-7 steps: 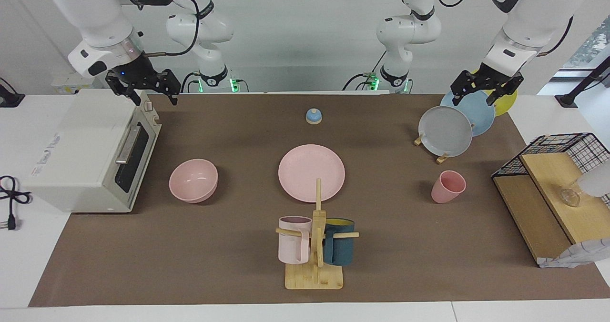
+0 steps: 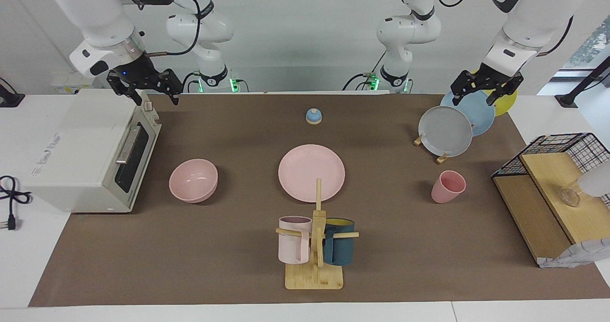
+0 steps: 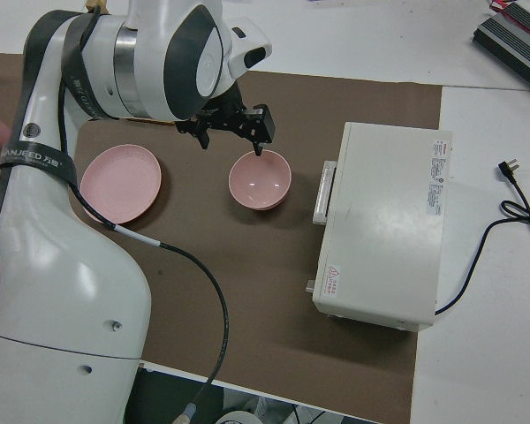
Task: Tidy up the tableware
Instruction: 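Reach the right gripper to the pink bowl and grasp its rim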
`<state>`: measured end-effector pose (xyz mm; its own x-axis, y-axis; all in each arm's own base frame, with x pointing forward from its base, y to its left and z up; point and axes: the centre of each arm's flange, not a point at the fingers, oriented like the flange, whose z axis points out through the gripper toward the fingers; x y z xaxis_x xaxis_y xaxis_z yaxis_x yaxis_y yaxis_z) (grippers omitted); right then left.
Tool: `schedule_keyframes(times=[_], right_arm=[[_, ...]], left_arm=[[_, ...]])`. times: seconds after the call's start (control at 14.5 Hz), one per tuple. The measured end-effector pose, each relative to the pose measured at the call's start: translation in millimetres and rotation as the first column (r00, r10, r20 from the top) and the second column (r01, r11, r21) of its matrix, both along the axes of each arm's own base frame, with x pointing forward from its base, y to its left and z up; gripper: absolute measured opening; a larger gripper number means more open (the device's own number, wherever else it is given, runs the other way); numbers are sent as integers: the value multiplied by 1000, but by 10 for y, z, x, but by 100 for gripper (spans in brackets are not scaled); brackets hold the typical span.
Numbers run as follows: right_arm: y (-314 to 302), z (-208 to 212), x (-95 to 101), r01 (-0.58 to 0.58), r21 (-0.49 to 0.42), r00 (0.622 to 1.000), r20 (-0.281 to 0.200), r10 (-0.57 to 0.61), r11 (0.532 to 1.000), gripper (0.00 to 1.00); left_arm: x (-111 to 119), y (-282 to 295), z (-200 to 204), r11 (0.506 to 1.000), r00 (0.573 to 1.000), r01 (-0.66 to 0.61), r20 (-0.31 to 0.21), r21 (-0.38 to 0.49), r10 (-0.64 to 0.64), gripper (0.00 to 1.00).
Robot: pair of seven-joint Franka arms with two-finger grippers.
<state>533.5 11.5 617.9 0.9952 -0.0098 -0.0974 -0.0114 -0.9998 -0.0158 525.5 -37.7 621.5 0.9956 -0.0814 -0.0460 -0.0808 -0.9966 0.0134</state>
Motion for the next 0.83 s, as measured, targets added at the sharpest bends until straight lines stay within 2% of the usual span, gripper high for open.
schedule_keyframes(times=[0.14,0.28,0.35,0.48,0.69,0.83], right_arm=[[185,-24,18,-51,2,999,18,51,999,100],[501,-217,64,-107,2,991,77,106,994,100],[681,-408,67,-138,2,986,95,137,990,100],[887,-802,72,-173,1,980,103,172,985,100],[936,-1391,236,-175,2,978,117,173,985,100],[927,-1851,318,-169,1,976,143,167,986,100]], left_arm=[[0,0,0,1000,1000,0,0,0,0,100],[0,0,0,1000,1000,0,0,0,0,100],[0,0,0,1000,1000,0,0,0,0,100],[0,0,0,1000,1000,0,0,0,0,100],[0,0,0,1000,1000,0,0,0,0,100],[0,0,0,1000,1000,0,0,0,0,100]])
